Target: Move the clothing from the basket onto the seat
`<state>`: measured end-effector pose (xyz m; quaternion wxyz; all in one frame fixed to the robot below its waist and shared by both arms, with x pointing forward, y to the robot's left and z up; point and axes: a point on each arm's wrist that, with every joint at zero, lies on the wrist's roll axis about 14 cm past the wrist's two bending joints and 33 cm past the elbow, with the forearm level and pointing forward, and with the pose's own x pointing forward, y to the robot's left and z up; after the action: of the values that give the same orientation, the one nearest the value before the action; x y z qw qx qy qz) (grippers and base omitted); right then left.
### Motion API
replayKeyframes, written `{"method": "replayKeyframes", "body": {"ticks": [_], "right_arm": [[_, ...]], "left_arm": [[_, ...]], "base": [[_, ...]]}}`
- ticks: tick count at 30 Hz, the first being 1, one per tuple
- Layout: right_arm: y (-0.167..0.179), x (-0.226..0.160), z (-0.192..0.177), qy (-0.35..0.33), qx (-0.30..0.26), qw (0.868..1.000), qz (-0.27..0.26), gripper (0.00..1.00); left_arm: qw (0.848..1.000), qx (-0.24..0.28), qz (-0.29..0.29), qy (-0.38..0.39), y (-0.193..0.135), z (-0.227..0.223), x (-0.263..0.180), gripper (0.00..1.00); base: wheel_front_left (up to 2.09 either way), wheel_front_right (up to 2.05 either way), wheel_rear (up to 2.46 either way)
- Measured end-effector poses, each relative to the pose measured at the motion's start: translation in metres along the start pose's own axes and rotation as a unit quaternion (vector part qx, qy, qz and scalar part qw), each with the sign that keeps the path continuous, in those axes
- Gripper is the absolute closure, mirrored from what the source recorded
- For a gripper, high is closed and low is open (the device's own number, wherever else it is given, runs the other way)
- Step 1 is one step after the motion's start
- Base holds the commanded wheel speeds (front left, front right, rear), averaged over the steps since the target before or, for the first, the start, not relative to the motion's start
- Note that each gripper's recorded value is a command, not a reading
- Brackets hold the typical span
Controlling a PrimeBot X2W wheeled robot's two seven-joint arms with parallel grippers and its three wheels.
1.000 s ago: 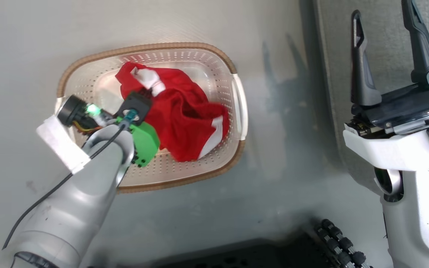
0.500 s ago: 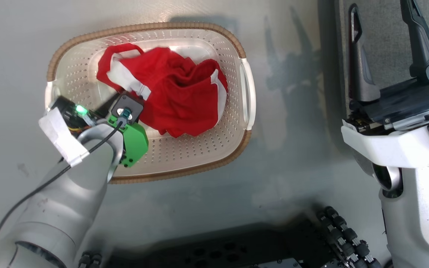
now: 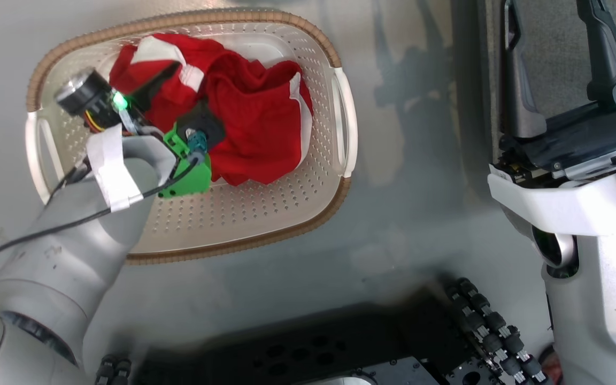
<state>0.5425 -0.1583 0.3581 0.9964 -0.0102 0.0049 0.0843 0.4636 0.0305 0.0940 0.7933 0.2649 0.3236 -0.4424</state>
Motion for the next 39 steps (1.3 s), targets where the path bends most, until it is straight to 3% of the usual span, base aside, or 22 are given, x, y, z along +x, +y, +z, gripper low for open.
{"method": "replayKeyframes", "body": {"ticks": [8, 17, 18, 19, 20, 30, 39], "right_arm": [[-0.003, -0.003, -0.020, 0.021, 0.002, 1.000, -0.001, 0.00], [-0.009, -0.010, -0.039, 0.047, -0.005, 0.999, -0.007, 0.00], [-0.010, -0.011, -0.040, 0.048, -0.006, 0.999, -0.008, 0.00], [-0.010, -0.011, -0.040, 0.049, -0.006, 0.999, -0.008, 0.00], [-0.010, -0.012, -0.041, 0.050, -0.008, 0.999, -0.008, 0.00], [-0.009, -0.009, -0.032, 0.042, -0.010, 0.999, -0.005, 0.00], [0.001, -0.006, 0.029, -0.011, -0.018, 1.000, 0.005, 0.00]], "left_arm": [[0.998, 0.006, 0.008, 0.058, 0.013, -0.028, 0.018, 0.00], [0.988, -0.063, -0.011, 0.140, -0.001, -0.068, 0.028, 0.00], [0.986, -0.072, -0.015, 0.148, -0.004, -0.071, 0.028, 0.11], [0.985, -0.077, -0.016, 0.151, -0.004, -0.072, 0.028, 0.69], [0.985, -0.081, -0.015, 0.152, -0.005, -0.074, 0.028, 1.00], [0.986, -0.123, -0.009, 0.111, -0.010, -0.058, 0.022, 1.00], [0.980, -0.197, 0.022, 0.019, -0.019, 0.010, -0.019, 1.00]], "base": [[0.00, 0.00, 0.00], [0.00, 0.00, 0.00], [0.00, 0.00, 0.00], [0.00, 0.00, 0.00], [0.00, 0.00, 0.00], [0.00, 0.00, 0.00], [0.00, 0.00, 0.00]]}}
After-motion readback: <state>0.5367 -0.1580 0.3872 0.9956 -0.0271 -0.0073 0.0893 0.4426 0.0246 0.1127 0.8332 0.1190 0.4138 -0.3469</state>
